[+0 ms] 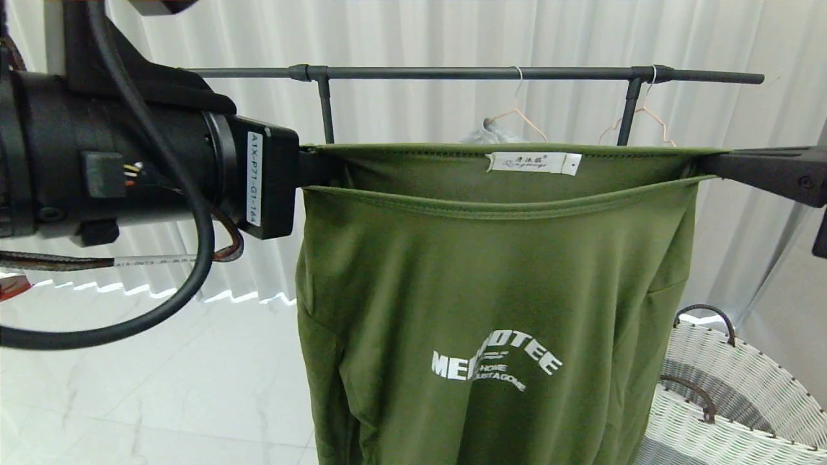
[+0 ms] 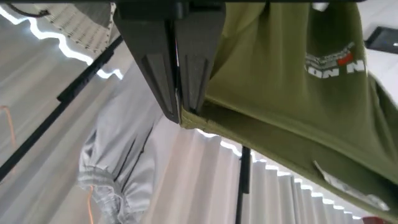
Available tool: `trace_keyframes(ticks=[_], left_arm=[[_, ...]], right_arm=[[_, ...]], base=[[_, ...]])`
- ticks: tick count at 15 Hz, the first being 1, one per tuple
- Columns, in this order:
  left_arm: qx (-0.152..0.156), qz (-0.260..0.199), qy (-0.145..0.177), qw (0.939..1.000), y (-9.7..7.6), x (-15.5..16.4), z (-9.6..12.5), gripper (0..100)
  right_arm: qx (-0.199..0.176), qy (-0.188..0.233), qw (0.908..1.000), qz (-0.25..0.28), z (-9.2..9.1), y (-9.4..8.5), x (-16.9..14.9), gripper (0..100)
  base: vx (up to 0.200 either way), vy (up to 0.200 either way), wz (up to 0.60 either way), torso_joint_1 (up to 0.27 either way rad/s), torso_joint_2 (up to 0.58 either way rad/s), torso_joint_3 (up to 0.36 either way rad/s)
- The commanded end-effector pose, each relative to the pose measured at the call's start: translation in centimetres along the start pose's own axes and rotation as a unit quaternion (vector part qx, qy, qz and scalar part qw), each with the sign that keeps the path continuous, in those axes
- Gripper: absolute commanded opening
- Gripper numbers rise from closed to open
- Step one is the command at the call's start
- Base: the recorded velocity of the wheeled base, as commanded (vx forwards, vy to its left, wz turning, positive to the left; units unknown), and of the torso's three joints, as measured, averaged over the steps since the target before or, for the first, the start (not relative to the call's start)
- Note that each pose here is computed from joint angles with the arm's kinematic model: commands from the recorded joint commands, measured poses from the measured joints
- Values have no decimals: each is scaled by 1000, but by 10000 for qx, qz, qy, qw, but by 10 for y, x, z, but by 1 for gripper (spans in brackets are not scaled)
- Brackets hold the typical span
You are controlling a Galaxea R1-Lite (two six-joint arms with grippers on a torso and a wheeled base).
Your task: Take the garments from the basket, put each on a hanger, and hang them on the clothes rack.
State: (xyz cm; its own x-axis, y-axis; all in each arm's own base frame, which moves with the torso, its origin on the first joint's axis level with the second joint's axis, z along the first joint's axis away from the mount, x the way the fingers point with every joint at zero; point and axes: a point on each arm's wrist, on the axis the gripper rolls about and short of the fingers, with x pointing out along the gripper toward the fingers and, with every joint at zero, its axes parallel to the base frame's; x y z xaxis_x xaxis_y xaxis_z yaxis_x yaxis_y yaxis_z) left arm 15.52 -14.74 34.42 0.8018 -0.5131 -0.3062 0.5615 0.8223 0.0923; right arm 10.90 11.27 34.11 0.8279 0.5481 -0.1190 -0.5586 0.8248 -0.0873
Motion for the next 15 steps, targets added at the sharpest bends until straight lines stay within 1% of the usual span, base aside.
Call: trace_keyframes(ticks=[1, 4, 5, 7, 8, 10, 11, 12, 15], left_arm=[[76, -137, -144, 9998, -10, -9, 4, 0], [45, -59, -390, 9992, -11, -9, 11, 0], [19, 53, -549, 9985, -10, -10, 17, 0], [-13, 131, -619, 9980, -10, -8, 21, 0], [-23, 147, -648, 9978, -11, -5, 25, 0], [-12, 146, -611, 9980, -12, -2, 24, 0], [0, 145, -567, 9983, -12, 1, 23, 0], [16, 145, -537, 9984, -13, 3, 22, 0], [32, 158, -478, 9987, -13, 4, 19, 0]], right_arm=[[-39, -106, 9999, -10, 13, -5, -16, 0], [-135, 146, 9998, 14, 19, -11, -40, 0], [-175, 307, 9994, 64, 20, -15, -54, 0], [-203, 479, 9982, 305, 19, -18, -69, 0], [-219, 672, 9945, 777, 14, -19, -84, 0], [-222, 1113, 9860, 1224, 4, -20, -98, 0], [-210, 1202, 9824, 1417, 1, -20, -102, 0], [-175, 1199, 9788, 1650, 0, -19, -103, 0], [-170, 1228, 9778, 1688, 0, -18, -101, 0]], base=[[0, 0, 0, 0, 0, 0], [0, 0, 0, 0, 0, 0], [0, 0, 0, 0, 0, 0], [0, 0, 0, 0, 0, 0], [0, 0, 0, 0, 0, 0], [0, 0, 0, 0, 0, 0], [0, 0, 0, 0, 0, 0], [0, 0, 0, 0, 0, 0], [0, 0, 0, 0, 0, 0]])
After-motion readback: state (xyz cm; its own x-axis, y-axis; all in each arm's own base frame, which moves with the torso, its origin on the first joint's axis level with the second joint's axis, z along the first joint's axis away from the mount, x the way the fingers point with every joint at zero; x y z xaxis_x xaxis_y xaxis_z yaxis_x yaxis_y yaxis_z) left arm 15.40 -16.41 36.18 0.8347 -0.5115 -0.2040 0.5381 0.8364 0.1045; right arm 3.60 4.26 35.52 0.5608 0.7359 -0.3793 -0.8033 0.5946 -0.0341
